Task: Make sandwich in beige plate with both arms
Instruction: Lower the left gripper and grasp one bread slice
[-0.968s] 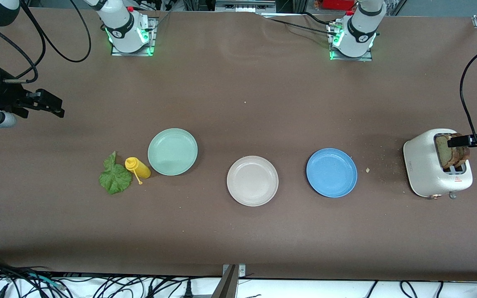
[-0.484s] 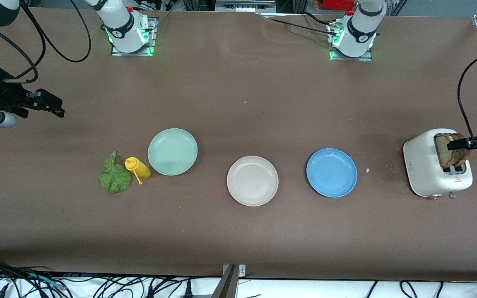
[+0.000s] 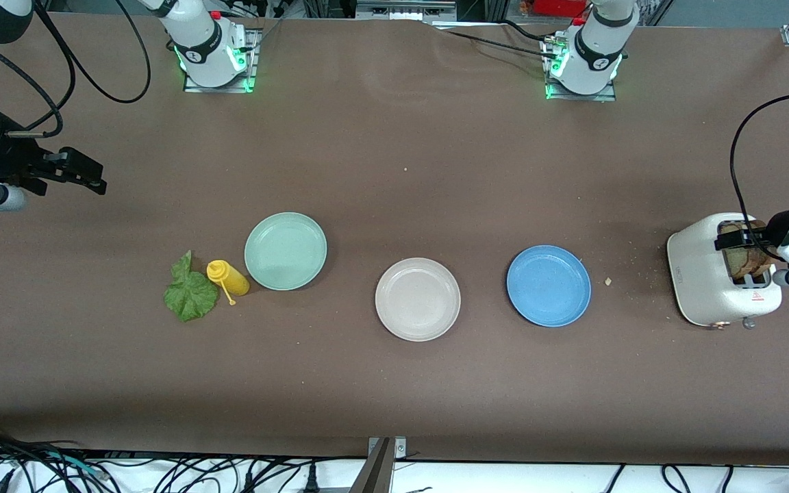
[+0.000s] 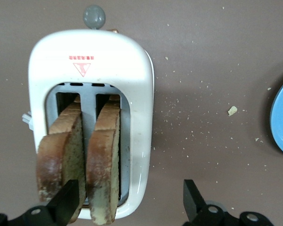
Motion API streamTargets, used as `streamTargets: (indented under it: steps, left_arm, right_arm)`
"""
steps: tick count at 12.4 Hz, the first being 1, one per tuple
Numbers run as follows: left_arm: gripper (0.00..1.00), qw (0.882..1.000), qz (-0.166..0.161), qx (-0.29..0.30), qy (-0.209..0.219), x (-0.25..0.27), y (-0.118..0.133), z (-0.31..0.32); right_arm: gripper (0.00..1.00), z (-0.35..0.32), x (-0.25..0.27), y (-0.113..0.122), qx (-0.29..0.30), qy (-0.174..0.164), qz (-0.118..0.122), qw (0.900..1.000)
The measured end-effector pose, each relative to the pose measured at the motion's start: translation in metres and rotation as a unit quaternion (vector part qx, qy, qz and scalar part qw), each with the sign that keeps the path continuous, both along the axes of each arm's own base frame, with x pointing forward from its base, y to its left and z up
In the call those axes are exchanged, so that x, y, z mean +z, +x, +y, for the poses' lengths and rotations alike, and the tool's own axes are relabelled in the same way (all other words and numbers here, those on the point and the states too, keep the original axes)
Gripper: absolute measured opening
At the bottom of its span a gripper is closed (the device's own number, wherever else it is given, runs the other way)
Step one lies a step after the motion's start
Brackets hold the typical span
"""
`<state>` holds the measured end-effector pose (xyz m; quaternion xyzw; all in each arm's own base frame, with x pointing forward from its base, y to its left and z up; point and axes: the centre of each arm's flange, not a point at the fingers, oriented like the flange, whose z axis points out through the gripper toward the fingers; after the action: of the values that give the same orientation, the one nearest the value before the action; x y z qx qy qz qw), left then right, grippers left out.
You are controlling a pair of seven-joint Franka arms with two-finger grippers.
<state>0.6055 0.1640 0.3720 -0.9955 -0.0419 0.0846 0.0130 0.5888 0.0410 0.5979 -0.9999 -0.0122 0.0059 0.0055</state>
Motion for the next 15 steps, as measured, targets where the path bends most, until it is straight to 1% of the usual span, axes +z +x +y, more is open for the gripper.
streamTargets:
  steps: [3,4,7,9,10,13,15]
  left_arm:
    - [0.93,1.000,0.002,0.000,0.000,-0.004,-0.002,0.000]
    - [0.81,1.000,0.002,0.001,0.000,-0.004,-0.002,0.001]
    - [0.44,1.000,0.002,0.007,0.004,-0.003,-0.005,0.012]
    - [0.19,1.000,0.006,-0.008,0.028,-0.001,-0.009,0.026]
    - [0.12,0.999,0.008,-0.016,0.032,-0.001,-0.010,0.030]
    - [0.11,0.999,0.000,-0.024,0.034,0.007,-0.010,0.036]
    - [0.10,0.999,-0.017,-0.026,0.042,0.033,-0.008,0.032]
  right_arm:
    - [1.00,0.000,0.000,0.000,0.000,0.000,0.000,1.000]
    - [1.00,0.000,0.000,0.000,0.000,0.000,0.000,1.000]
    - [1.00,0.000,0.000,0.000,0.000,0.000,0.000,1.000]
    - [1.00,0.000,0.000,0.000,0.000,0.000,0.000,1.000]
    - [1.00,0.000,0.000,0.000,0.000,0.000,0.000,1.000]
    - [1.00,0.000,0.000,0.000,0.000,0.000,0.000,1.000]
    - [1.00,0.001,0.000,0.000,0.000,0.000,0.000,1.000]
